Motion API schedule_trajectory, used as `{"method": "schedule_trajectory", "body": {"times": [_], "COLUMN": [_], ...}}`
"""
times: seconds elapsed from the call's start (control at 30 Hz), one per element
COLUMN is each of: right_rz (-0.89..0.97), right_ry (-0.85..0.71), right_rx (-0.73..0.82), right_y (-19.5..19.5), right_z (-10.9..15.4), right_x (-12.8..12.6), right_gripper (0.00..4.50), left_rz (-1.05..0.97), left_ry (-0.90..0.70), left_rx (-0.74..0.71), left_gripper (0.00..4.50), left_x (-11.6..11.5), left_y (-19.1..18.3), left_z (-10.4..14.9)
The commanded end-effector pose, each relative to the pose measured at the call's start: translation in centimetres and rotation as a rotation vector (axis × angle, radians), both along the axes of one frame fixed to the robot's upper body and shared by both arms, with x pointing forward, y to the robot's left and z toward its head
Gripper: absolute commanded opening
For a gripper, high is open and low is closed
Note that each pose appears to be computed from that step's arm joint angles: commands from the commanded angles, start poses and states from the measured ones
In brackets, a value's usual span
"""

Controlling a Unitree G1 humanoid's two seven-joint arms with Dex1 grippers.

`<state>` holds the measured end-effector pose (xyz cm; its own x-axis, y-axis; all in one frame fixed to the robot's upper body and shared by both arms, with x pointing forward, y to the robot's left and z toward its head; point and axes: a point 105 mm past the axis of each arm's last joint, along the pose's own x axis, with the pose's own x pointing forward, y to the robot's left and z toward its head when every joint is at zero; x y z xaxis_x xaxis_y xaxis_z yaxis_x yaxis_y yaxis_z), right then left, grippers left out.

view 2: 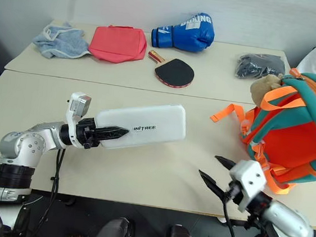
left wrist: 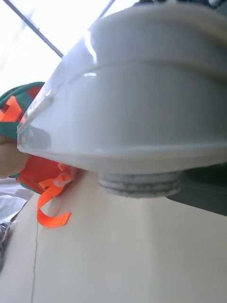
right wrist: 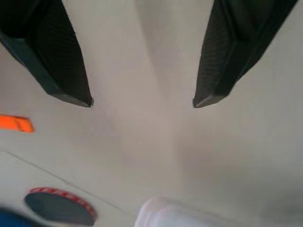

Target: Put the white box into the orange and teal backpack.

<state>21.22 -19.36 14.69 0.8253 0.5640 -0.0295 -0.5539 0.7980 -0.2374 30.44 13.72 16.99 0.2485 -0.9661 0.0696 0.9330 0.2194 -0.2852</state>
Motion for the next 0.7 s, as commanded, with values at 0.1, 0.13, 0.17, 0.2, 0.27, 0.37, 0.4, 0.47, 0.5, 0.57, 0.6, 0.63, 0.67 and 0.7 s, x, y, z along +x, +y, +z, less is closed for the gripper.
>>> {"method": "schedule_trajectory", "body": {"times": [0.1,0.13,0.17,0.2,0.27,0.37,0.4,0.47,0.5,0.57,0.6,0.63,0.67,0.7], "right_rz": [-0.462,-0.519,-0.564,-0.588,-0.521,-0.461,-0.464,-0.456,-0.467,-0.484,-0.495,-0.506,-0.516,-0.508], "right_ry": [-0.24,-0.242,-0.237,-0.23,-0.209,-0.191,-0.174,-0.132,-0.115,-0.119,-0.133,-0.145,-0.156,-0.159], "right_rx": [0.002,0.029,0.049,0.061,0.116,0.158,0.189,0.206,0.19,0.163,0.161,0.167,0.158,0.153], "right_y": [-5.9,-6.6,-7.2,-7.5,-6.6,-5.7,-5.7,-5.4,-5.4,-5.4,-5.3,-5.2,-5.1,-4.9], "right_z": [3.9,4.0,4.1,4.1,4.3,4.7,4.7,4.3,3.9,3.8,4.0,4.2,4.4,4.4], "right_x": [-0.9,-0.7,-0.2,0.1,1.5,3.3,4.6,6.4,7.4,8.9,9.8,10.6,11.4,12.0], "right_gripper": [4.46,4.46,4.46,4.46,4.46,4.46,4.46,4.46,4.46,4.3,4.09,3.89,3.57,3.24], "left_rz": [0.149,0.157,0.165,0.167,0.161,0.158,0.155,0.151,0.151,0.154,0.161,0.165,0.166,0.171], "left_ry": [-0.236,-0.228,-0.226,-0.226,-0.215,-0.212,-0.211,-0.21,-0.21,-0.211,-0.214,-0.218,-0.216,-0.215], "left_rx": [-0.018,-0.016,-0.005,0.002,0.007,0.012,0.012,0.01,0.005,-0.004,-0.01,-0.015,-0.022,-0.027], "left_gripper": [1.21,1.21,1.21,1.21,1.21,1.21,1.21,1.21,1.21,1.21,1.21,1.21,1.21,1.21], "left_x": [1.5,1.5,1.6,1.6,1.5,1.5,1.5,1.5,1.5,1.4,1.3,1.2,1.0,0.8], "left_y": [2.6,3.0,3.5,3.8,4.1,4.1,4.0,3.8,3.7,3.5,3.5,3.6,3.6,3.6], "left_z": [1.8,1.6,1.2,1.0,0.7,0.5,0.5,0.5,0.5,0.7,0.8,1.0,1.1,1.2]}}
